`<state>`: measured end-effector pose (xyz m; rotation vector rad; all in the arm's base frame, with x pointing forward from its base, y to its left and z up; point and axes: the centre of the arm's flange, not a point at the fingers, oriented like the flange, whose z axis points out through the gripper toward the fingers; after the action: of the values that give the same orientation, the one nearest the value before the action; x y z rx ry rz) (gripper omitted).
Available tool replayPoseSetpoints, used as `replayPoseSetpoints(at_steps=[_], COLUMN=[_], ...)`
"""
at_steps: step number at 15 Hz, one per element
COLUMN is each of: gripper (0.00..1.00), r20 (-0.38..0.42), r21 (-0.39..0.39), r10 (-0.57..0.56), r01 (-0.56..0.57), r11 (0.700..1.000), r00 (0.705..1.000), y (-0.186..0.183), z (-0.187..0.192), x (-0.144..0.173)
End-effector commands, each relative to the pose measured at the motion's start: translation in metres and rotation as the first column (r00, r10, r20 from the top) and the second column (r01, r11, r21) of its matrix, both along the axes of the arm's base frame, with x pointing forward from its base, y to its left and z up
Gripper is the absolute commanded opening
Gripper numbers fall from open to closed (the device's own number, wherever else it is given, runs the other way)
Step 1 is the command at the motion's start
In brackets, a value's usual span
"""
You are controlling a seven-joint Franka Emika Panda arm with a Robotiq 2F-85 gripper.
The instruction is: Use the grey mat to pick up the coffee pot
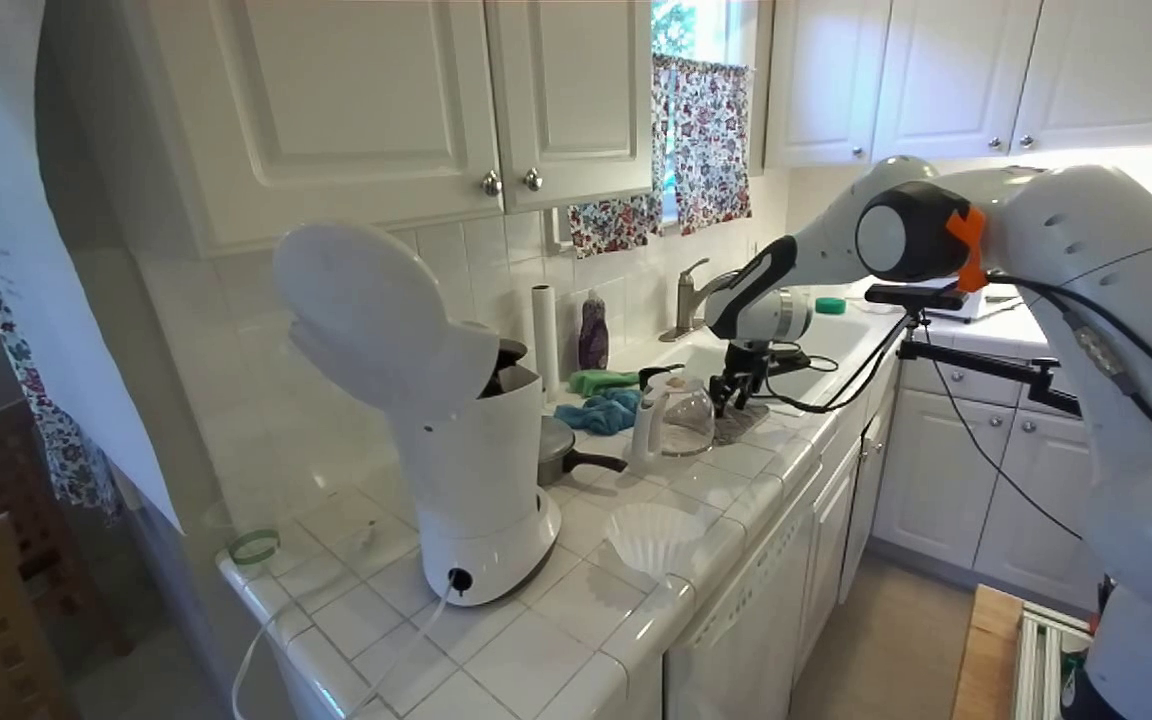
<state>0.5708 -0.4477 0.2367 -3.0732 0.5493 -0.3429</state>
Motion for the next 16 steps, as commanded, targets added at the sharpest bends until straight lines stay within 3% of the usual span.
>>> replayPoseSetpoints(at_steps=[1,6,16], gripper=[0.31,0.00,0.00], r20=[-0.036,-0.053,-0.046], r21=[-0.013,-0.001,-0.047], r10=[0.017,0.016,0.009], r01=[-0.018,-0.016,-0.011], r11=[1.000,1.000,0.999], r00=[0.999,0.998,0.999], y=[-0.008,-0.013,-0.007], z=[-0.004,0.005,0.038], x=[0.011,0.010,-0.007])
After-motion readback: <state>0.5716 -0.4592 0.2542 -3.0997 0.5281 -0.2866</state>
